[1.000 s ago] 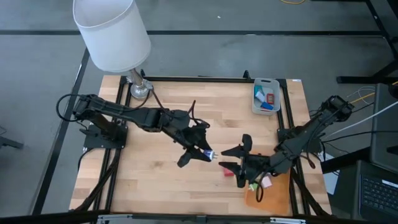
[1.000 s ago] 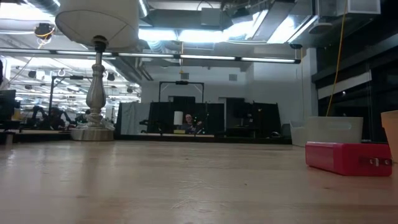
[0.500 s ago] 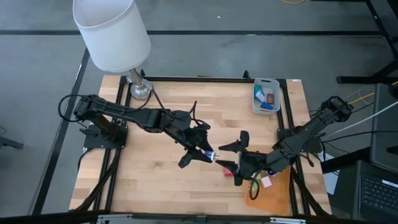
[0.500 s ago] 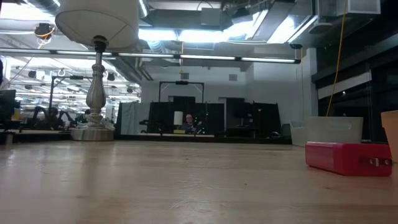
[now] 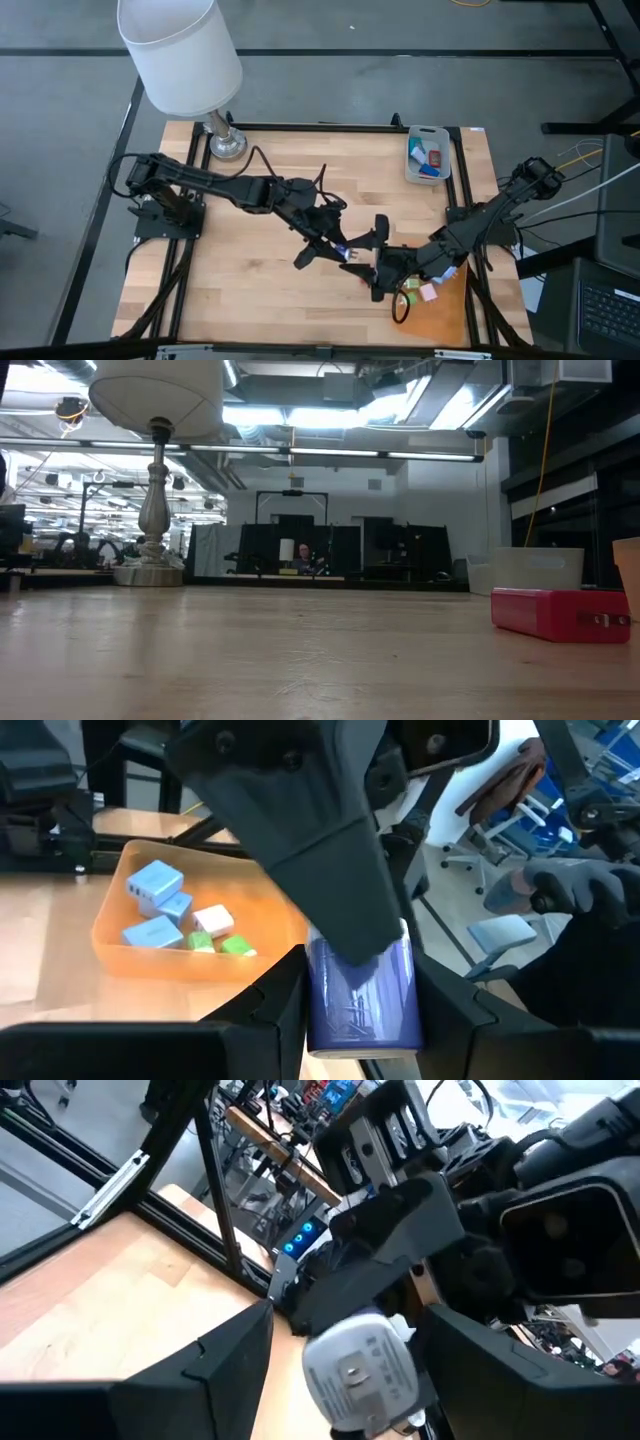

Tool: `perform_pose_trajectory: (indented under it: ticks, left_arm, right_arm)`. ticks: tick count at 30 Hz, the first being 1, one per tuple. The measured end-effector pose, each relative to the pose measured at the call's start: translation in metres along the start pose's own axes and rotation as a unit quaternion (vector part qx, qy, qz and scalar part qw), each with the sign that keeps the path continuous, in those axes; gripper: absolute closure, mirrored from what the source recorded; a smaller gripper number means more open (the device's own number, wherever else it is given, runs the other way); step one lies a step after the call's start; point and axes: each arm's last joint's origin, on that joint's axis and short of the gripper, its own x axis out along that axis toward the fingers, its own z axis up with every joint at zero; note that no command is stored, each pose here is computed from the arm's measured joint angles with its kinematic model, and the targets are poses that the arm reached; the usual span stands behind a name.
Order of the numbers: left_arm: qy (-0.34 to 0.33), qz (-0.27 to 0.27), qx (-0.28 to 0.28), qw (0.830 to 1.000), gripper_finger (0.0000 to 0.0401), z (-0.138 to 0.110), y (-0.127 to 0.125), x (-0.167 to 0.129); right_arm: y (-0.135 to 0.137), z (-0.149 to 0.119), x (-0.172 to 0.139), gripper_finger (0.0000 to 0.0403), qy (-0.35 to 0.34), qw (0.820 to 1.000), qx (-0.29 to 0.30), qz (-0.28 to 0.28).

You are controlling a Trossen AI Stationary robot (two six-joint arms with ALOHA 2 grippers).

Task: Pick & Place Office items
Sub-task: Put the violet charger adapter into the orange bin

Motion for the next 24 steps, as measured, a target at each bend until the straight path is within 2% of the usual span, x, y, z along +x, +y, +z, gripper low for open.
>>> perform_pose_trajectory:
  ticks: [7, 16, 24]
  left_arm:
    - [-0.006, -0.006, 0.002, 1.0, 0.0276, 0.0022, 0.0024, -0.0013]
    - [-0.008, -0.024, 0.003, 1.0, 0.0276, 0.0032, 0.0011, -0.0014]
    - [-0.012, -0.026, 0.006, 1.0, 0.0276, 0.004, 0.0005, -0.0012]
  right_arm:
    - [-0.0001, -0.0001, 0.0001, 0.0161, 0.0, 1.0, 0.001, -0.001]
    - [-0.0004, -0.0002, 0.0002, 0.0232, 0.001, 1.0, 0.01, -0.002]
    - [-0.0005, -0.0001, 0.0001, 0.0254, 0.001, 1.0, -0.002, -0.003]
